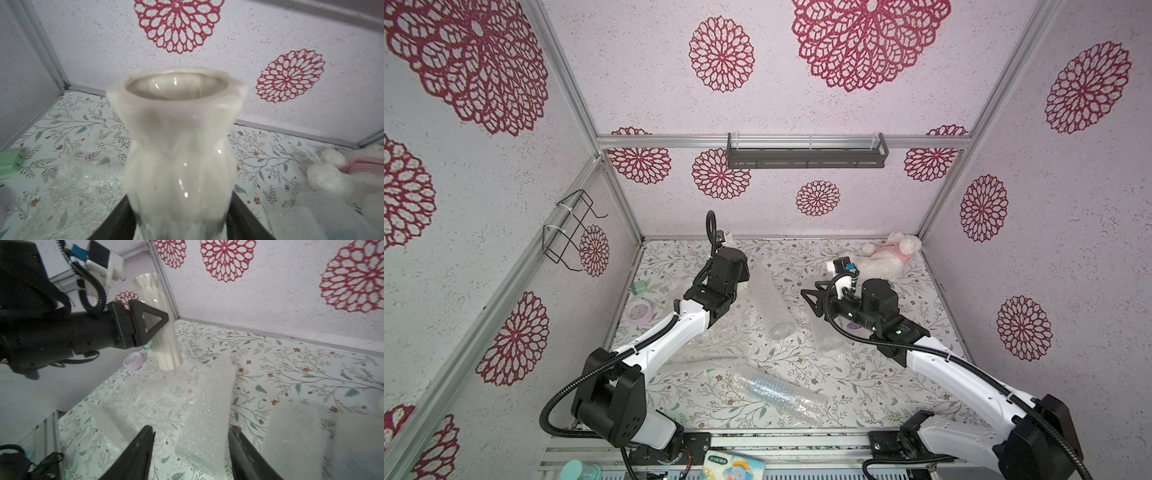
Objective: Unwrap the vase from the bubble wrap
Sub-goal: Pick up the vase from the bubble wrap, then place the vase at the center of the board.
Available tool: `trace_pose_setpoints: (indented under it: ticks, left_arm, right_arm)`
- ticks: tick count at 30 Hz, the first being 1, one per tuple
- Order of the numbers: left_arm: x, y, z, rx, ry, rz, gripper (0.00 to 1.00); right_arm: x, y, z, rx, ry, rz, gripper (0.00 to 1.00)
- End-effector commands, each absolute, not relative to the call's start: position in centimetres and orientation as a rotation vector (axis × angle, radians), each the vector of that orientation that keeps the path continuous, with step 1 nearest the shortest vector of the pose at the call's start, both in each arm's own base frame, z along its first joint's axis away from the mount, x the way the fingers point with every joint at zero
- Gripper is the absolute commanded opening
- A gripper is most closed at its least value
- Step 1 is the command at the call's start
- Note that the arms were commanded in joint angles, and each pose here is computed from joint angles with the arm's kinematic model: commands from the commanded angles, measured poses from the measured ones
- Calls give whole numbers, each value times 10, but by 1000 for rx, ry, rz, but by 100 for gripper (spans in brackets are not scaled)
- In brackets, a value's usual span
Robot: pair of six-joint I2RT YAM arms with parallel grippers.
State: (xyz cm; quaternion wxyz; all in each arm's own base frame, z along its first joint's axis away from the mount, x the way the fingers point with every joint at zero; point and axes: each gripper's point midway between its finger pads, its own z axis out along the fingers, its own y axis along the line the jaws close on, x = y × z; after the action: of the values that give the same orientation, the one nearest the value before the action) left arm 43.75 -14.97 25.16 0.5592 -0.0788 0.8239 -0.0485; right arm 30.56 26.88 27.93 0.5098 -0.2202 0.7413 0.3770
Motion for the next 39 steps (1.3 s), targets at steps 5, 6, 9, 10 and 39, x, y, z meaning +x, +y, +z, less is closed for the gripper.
trace_pose_setpoints:
  ticks: [5, 6, 9, 10, 39]
  left_arm:
    - [423, -209, 318, 42, 1819, -487, 40]
    - [421, -214, 320, 62, 1818, -512, 40]
    - [413, -229, 326, 113, 1816, -598, 41]
    - [410, -233, 328, 133, 1815, -616, 42]
    - [351, -291, 376, 432, 1749, -907, 44]
  right_arm:
    - [303, 310, 318, -741, 1590, 1250, 60]
    - [305, 313, 320, -747, 1581, 1261, 61]
    - [315, 316, 320, -745, 1573, 1267, 61]
    - [318, 316, 319, -753, 1576, 1270, 62]
    - [336, 338, 323, -914, 1512, 1349, 64]
